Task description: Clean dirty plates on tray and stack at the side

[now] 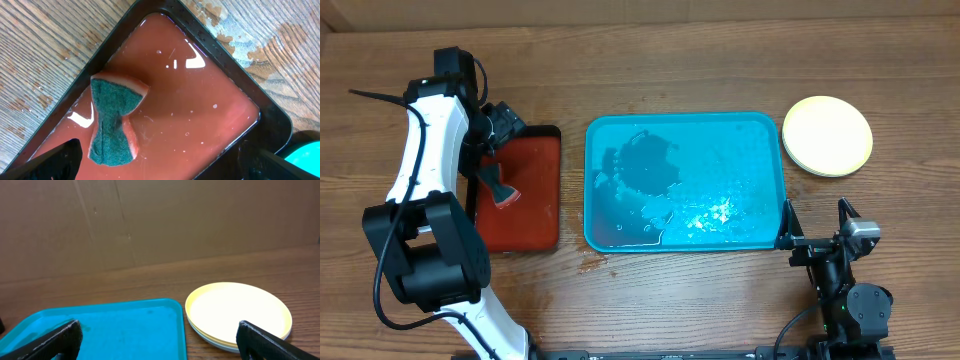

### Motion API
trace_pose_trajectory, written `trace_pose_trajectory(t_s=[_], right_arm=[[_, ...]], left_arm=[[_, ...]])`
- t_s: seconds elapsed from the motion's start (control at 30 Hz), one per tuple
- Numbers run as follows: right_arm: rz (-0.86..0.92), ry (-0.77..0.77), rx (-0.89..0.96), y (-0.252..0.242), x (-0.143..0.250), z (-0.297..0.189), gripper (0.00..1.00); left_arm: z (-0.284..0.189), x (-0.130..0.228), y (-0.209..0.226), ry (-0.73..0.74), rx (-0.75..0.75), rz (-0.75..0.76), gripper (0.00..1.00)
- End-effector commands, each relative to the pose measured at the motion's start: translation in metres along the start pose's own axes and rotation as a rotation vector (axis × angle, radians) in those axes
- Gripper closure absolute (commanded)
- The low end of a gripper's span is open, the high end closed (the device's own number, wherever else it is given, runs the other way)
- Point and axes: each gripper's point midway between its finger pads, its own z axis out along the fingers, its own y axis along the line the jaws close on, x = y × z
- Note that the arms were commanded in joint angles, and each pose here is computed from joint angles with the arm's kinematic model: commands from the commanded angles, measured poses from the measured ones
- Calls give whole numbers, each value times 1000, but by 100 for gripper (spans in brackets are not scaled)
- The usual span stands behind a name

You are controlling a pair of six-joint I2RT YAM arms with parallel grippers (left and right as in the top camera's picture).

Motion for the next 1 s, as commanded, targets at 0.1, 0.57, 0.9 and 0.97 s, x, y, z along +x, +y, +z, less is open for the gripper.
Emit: trace_pose_trajectory(t_s=[0.1,0.57,0.9,0.97], right_arm=[[-4,-5,-2,0,1,0,0],[-4,-4,-2,0,2,0,0],[-4,-4,-2,0,2,0,0],[-4,-5,-2,0,1,0,0]], left_arm=[[-3,-3,-4,-8,11,-2,0],[-3,-3,-3,-8,9,-1,0],[-17,-16,-4,-91,22,25,0],[-29,-17,-10,-146,54,106,0]])
